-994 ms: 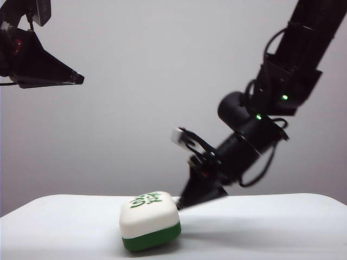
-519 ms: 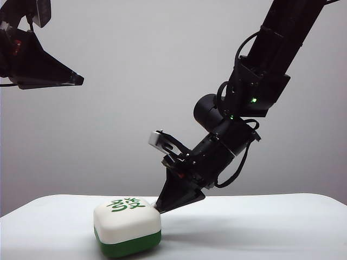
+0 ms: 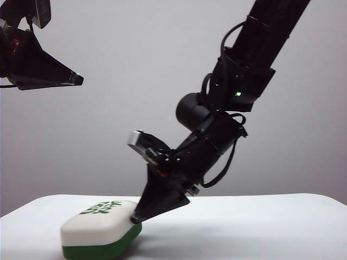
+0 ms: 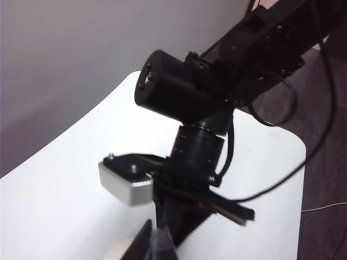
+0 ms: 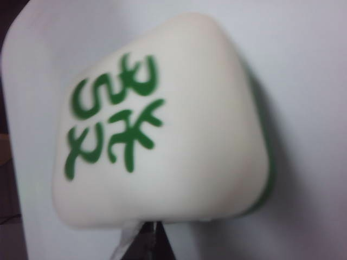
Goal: Move the foam mahjong from the right side of the table to the left side of the table.
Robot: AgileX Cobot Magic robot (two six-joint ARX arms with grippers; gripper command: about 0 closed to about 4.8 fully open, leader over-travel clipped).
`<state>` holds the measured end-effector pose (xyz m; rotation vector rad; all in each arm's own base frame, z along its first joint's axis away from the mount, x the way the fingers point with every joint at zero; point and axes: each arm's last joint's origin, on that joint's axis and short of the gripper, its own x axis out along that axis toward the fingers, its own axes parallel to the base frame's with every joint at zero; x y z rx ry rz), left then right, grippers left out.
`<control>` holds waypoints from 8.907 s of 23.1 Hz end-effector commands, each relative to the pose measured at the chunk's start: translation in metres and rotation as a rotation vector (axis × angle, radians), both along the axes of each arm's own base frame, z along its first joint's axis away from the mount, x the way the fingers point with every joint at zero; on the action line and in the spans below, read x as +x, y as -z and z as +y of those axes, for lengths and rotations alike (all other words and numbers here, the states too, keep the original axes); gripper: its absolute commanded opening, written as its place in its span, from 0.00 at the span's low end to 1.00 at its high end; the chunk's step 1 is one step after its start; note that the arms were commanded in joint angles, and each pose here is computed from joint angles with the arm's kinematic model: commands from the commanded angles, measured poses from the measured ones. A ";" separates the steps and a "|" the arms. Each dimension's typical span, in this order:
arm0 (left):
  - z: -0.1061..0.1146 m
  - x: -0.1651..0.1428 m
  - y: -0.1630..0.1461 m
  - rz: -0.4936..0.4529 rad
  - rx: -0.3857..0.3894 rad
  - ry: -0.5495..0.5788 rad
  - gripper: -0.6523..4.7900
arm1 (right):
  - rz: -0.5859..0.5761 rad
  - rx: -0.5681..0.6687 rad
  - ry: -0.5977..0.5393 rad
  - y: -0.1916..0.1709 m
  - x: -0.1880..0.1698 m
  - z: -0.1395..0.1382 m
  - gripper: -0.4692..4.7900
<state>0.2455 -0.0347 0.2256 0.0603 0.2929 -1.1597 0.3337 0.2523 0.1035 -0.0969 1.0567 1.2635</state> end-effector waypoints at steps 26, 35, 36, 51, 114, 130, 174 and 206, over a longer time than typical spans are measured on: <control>0.022 -0.017 0.020 0.370 0.269 -0.339 0.11 | -0.056 0.092 0.067 0.000 0.004 0.021 0.08; -0.001 -0.030 0.013 0.546 0.433 -0.395 0.11 | -0.065 0.130 0.083 -0.004 0.007 0.024 0.08; -0.003 -0.033 0.012 0.556 0.451 -0.390 0.11 | -0.061 0.131 0.082 -0.004 0.006 0.025 0.08; -0.003 -0.080 -0.020 0.431 0.553 -0.402 0.11 | 0.000 0.141 0.123 0.005 0.002 0.036 0.08; 0.008 -0.144 -0.048 0.441 0.566 -0.417 0.11 | 0.000 0.012 -0.010 -0.013 0.003 0.078 0.08; 0.007 -0.140 -0.051 0.388 0.542 -0.429 0.11 | 0.043 -0.087 -0.089 -0.083 -0.015 0.037 0.08; 0.020 -0.168 -0.007 -0.182 -0.008 -0.926 0.11 | -0.858 0.350 1.181 -0.147 -0.261 -0.245 0.08; 0.020 -0.150 0.070 -0.237 0.026 -1.046 0.12 | -0.728 0.191 1.342 -0.043 -0.237 -0.249 0.08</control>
